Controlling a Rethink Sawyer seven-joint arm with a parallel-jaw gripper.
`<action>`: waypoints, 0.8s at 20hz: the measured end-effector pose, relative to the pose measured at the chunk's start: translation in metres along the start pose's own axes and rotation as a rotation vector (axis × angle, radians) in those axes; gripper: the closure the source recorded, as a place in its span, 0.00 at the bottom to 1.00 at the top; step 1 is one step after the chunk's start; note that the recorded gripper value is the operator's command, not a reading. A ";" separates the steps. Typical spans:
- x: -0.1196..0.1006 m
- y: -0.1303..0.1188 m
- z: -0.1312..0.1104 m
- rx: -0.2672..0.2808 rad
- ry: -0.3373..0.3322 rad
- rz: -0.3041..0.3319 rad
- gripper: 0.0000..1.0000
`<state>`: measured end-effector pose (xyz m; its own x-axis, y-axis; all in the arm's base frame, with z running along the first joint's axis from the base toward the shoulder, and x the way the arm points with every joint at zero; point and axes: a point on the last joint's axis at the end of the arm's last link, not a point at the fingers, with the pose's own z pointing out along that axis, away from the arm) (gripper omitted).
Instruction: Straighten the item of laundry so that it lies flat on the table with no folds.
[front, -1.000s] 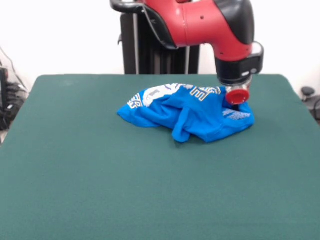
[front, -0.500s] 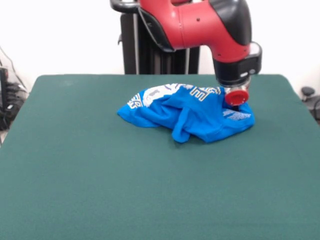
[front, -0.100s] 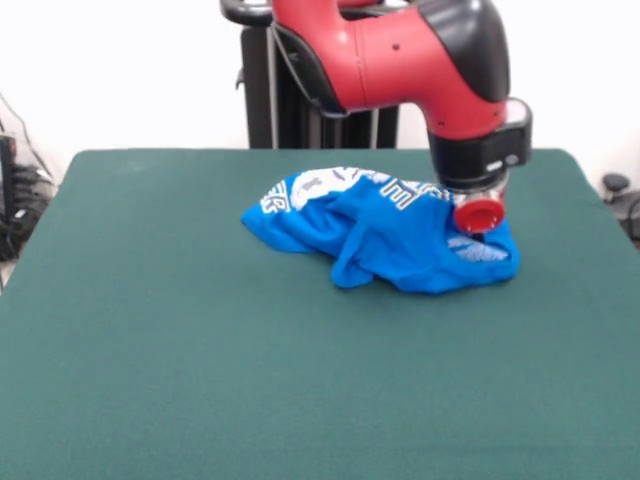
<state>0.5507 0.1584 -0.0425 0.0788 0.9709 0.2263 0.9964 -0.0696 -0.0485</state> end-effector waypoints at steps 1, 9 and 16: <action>0.000 0.007 -0.001 -0.012 0.001 0.002 1.00; 0.004 0.079 -0.036 -0.144 0.055 0.057 1.00; 0.010 0.143 -0.055 -0.256 0.069 0.087 1.00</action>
<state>0.6958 0.1460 0.0062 0.1579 0.9415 0.2978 0.9606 -0.2163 0.1744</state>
